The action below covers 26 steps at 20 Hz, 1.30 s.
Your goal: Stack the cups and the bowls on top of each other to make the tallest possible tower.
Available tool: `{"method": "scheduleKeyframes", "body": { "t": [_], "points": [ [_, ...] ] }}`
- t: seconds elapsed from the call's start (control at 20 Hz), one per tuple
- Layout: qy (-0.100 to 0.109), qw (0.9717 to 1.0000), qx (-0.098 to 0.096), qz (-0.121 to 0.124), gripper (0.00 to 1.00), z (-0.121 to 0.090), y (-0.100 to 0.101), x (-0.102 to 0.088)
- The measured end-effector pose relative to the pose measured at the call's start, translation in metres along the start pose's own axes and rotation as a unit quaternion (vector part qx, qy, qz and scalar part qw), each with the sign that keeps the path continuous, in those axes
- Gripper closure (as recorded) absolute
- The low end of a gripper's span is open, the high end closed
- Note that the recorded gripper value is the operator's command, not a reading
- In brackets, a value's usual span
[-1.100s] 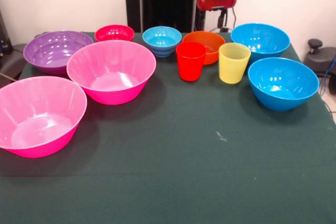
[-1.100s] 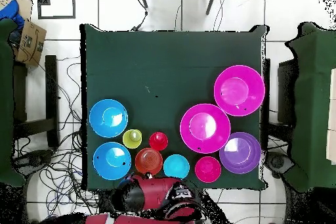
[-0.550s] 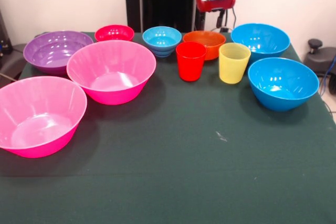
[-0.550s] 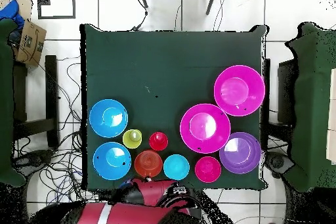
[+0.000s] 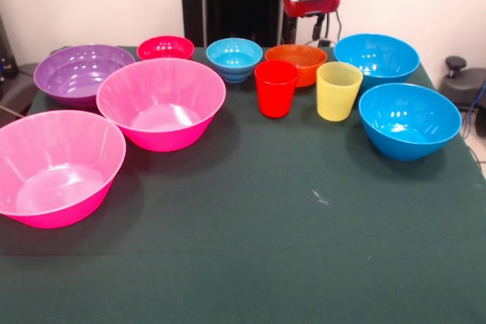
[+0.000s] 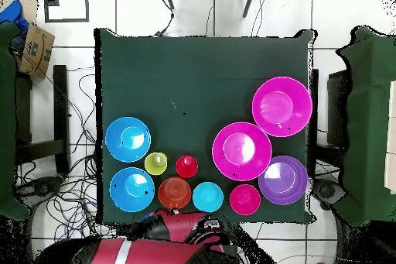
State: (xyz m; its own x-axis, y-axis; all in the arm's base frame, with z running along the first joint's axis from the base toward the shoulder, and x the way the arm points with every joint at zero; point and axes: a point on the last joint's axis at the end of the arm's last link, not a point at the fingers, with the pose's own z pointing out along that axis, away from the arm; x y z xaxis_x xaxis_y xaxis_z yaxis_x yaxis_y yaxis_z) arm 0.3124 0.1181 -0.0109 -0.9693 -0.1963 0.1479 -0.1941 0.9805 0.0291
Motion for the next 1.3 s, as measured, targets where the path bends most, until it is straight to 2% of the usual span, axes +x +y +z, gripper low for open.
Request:
{"method": "scheduleKeyframes", "body": {
  "t": [0.7, 0.95, 1.3],
  "points": [
    [-0.008, 0.9999, 0.000, -0.007, 0.00, -0.0043, 0.0003, -0.0037],
    [-0.010, 0.9999, -0.001, -0.014, 0.00, -0.0049, 0.0013, -0.0030],
    [-0.023, 0.9993, 0.000, -0.030, 0.00, -0.0075, 0.0012, -0.0034]
  ]
}}
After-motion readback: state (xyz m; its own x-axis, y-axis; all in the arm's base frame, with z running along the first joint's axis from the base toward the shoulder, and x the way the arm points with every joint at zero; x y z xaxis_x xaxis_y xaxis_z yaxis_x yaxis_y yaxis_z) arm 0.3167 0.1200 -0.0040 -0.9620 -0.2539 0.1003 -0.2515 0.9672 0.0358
